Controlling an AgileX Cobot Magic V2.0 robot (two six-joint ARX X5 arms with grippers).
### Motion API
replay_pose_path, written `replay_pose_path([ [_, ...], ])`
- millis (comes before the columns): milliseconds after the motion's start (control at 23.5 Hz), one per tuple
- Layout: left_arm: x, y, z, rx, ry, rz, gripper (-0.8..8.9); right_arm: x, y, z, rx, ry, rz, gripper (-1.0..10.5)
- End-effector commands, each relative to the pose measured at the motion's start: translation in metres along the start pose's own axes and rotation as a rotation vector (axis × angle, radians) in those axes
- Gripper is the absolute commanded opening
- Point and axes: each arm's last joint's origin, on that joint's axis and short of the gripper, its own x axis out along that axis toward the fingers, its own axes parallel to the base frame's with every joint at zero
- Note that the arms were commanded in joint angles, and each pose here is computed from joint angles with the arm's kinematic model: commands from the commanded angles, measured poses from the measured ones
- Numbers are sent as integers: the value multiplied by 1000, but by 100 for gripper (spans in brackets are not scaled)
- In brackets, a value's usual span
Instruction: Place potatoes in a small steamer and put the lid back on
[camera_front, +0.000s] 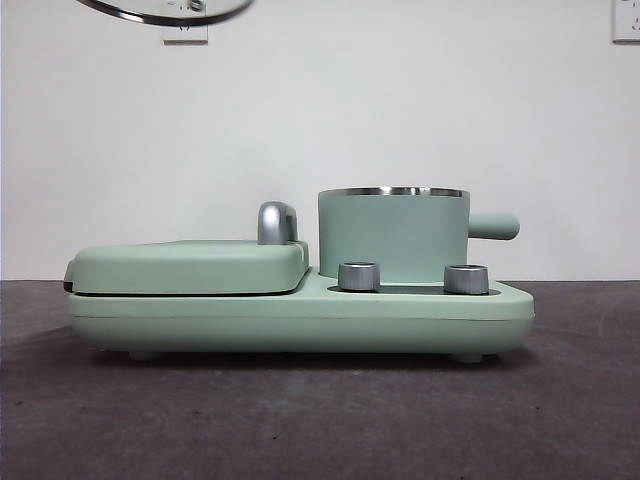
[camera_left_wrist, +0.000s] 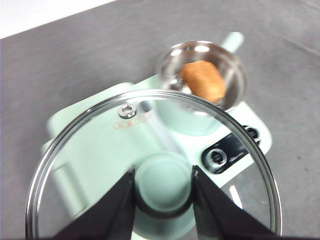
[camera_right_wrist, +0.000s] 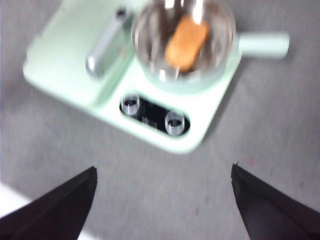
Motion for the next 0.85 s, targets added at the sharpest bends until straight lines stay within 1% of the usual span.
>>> replay_pose_path([
  [42, 17, -8, 11, 22, -31, -39, 17, -4, -1, -38, 42, -72, 23, 428],
  [127, 36, -17, 16, 43, -35, -69, 17, -2, -5, -68, 76, -156, 44, 428],
  [255, 68, -31, 25, 73, -76, -114, 17, -1, -10, -108, 91, -255, 67, 428],
  [340, 90, -38, 32, 71, -118, -135, 17, -1, -13, -127, 90, -301, 74, 428],
  [552, 126, -45, 40, 30, -164, -157, 16, 2, -16, -146, 107, -330, 83, 428],
  [637, 139, -45, 43, 12, -151, -159, 16, 6, -17, -151, 106, -331, 83, 428],
  [850, 167, -46, 54, 8, -132, -158, 16, 22, -19, -157, 103, -350, 88, 428],
])
